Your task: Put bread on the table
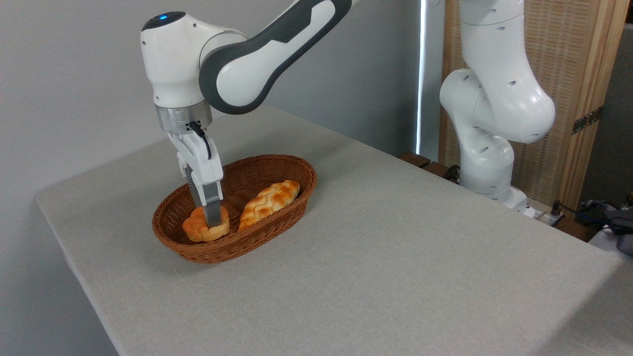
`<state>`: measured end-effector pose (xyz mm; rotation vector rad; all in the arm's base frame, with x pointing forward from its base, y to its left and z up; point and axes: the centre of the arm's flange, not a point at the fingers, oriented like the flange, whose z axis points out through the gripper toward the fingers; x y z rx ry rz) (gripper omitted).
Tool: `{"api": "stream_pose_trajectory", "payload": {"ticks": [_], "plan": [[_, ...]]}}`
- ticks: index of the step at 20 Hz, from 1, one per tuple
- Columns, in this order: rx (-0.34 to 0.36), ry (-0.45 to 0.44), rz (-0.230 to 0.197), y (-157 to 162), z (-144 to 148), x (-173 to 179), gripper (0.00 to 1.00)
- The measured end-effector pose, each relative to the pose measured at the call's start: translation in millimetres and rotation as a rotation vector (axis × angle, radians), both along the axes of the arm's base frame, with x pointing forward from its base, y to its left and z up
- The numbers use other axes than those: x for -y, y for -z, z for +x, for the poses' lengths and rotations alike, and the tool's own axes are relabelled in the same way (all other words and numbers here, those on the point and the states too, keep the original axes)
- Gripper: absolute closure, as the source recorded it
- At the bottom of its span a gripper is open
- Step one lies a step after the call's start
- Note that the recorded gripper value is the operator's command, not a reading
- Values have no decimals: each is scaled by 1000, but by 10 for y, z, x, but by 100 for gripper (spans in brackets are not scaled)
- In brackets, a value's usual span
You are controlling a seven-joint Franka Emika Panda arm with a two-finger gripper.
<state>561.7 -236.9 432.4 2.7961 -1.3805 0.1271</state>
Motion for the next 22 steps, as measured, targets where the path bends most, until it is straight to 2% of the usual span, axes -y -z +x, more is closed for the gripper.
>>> {"api": "stream_pose_trajectory", "payload": {"ticks": [13, 18, 22], "plan": [[-3, -24, 7, -121, -18, -64, 68], [-32, -43, 22, -273, -14, -118, 68], [-53, -97, 43, -561, 38, -397, 67]]}}
